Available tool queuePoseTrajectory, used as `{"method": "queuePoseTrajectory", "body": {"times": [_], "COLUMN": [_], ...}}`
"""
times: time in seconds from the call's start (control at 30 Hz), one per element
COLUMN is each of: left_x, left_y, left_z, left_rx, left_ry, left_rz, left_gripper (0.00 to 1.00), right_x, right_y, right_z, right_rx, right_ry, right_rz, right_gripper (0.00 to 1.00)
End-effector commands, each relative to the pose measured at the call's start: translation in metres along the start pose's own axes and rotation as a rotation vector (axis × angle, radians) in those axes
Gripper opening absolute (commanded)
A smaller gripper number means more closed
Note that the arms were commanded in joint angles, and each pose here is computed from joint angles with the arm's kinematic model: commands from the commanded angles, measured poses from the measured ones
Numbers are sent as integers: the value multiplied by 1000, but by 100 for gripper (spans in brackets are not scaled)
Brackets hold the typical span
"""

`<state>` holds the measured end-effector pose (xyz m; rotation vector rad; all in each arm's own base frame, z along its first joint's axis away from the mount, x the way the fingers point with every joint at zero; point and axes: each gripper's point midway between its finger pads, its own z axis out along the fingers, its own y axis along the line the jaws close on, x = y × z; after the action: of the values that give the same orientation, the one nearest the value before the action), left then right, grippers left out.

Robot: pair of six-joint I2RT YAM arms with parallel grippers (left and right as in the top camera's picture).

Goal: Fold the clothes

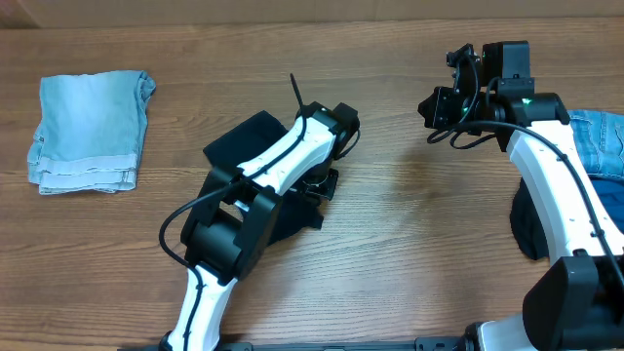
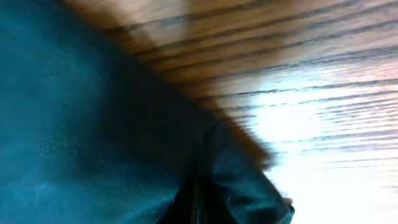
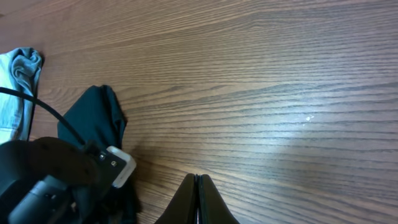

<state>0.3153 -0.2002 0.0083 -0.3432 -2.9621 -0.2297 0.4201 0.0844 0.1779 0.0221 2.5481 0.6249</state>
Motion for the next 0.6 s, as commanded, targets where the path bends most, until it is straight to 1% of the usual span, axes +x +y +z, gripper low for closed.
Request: {"method": "queuePoseTrajectory", "body": {"times": [0.0,0.03,0.07,0.1,0.13,0.17,0.2,0.23,0.27,0.3,0.4,0.47,0.5,0.57], "left_x": [-13,-16,-16,-7,-1,5,10,12,18,19,26,54,51,46], "left_y": [35,50,70,124,143,166,179,185,194,193,169,150,142,133], "left_z": [-69,-94,-115,-155,-162,-164,-158,-147,-112,-92,-32,15,27,35], "left_rx": [89,112,116,146,154,156,171,185,172,179,250,292,340,394], "left_ry": [-179,-252,-315,-418,-434,-432,-399,-369,-300,-275,-207,-82,-105,-126], "left_rz": [-159,-199,-264,-446,-516,-584,-627,-639,-670,-678,-688,-854,-826,-817], "left_gripper": [11,23,30,43,44,43,32,20,4,4,4,4,4,4], "right_x": [-5,-5,-5,-5,-5,-5,-5,-5,-5,-5,-5,-5,-5,-6], "right_y": [3,3,3,3,3,3,3,3,3,3,3,3,3,3], "right_z": [-4,-4,-4,-4,-4,-4,-4,-4,-4,-4,-4,-4,-4,-4], "right_rx": [-10,-10,-10,-10,-10,-10,-10,-10,-10,-10,-10,-10,-9,-10], "right_ry": [-17,-17,-17,-17,-17,-17,-17,-17,-17,-16,-17,-17,-17,-20], "right_rz": [-11,-10,-11,-10,-10,-10,-10,-10,-10,-10,-11,-10,-11,-12], "right_gripper": [4,4,4,4,4,4,4,4,4,4,4,4,4,4]}}
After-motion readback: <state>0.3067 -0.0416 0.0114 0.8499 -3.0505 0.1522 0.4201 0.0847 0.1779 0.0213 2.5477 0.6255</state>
